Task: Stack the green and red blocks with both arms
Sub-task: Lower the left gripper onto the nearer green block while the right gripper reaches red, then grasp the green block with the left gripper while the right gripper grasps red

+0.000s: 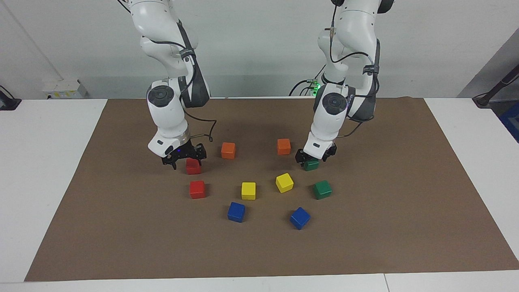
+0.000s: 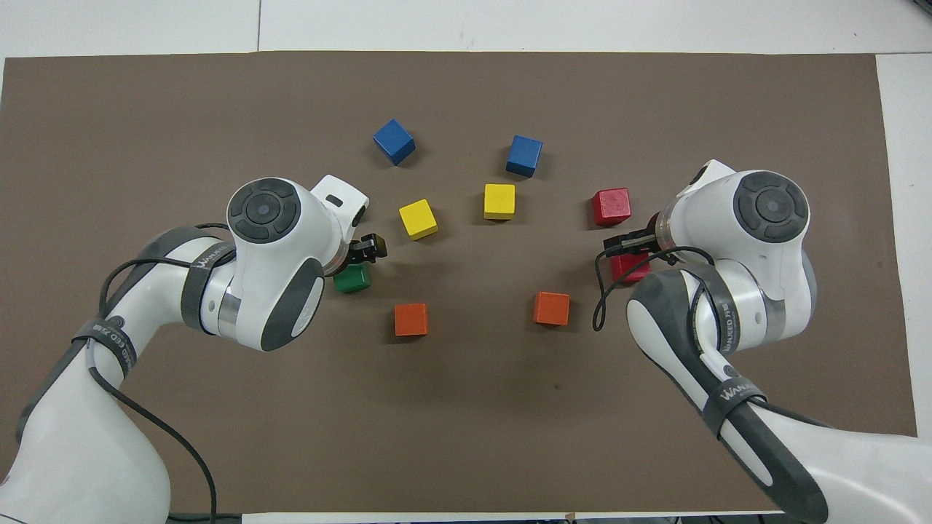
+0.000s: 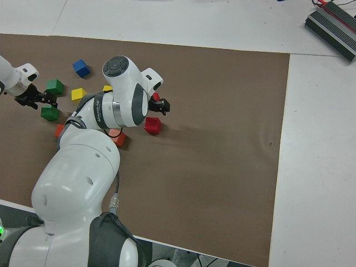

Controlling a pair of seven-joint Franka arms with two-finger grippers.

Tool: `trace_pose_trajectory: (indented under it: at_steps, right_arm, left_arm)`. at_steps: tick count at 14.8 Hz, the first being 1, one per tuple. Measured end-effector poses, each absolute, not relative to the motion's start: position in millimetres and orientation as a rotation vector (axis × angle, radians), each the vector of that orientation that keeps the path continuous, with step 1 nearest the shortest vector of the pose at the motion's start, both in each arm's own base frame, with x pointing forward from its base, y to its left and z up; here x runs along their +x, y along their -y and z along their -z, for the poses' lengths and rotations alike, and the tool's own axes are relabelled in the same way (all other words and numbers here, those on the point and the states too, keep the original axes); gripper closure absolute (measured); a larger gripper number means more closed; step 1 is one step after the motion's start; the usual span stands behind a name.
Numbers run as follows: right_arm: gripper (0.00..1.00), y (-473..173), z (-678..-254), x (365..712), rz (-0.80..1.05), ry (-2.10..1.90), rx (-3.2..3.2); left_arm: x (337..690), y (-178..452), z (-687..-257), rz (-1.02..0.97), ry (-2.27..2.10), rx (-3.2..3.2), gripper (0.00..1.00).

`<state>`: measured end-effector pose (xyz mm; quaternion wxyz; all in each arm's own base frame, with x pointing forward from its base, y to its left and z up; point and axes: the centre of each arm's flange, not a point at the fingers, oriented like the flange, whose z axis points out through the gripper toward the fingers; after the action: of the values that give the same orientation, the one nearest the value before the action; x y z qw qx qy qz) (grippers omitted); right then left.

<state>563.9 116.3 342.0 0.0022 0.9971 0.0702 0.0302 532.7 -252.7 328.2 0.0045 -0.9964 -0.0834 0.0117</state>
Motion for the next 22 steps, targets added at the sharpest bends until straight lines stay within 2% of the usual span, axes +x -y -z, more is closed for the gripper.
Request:
trace_pose_trajectory:
  at_steps: [20,21,22]
  right_arm:
    - [0.0,-125,-314,556,0.042,-0.147,3.182]
    - [0.0,-124,-312,556,0.047,-0.145,3.181]
    - [0.0,-124,-310,556,0.054,-0.145,3.18]
  left_arm:
    - [517,254,-304,-0.047,0.461,-3.093,0.0]
    - [515,257,-304,-0.046,0.458,-3.094,0.0]
    - [514,260,-304,-0.046,0.455,-3.095,0.08]
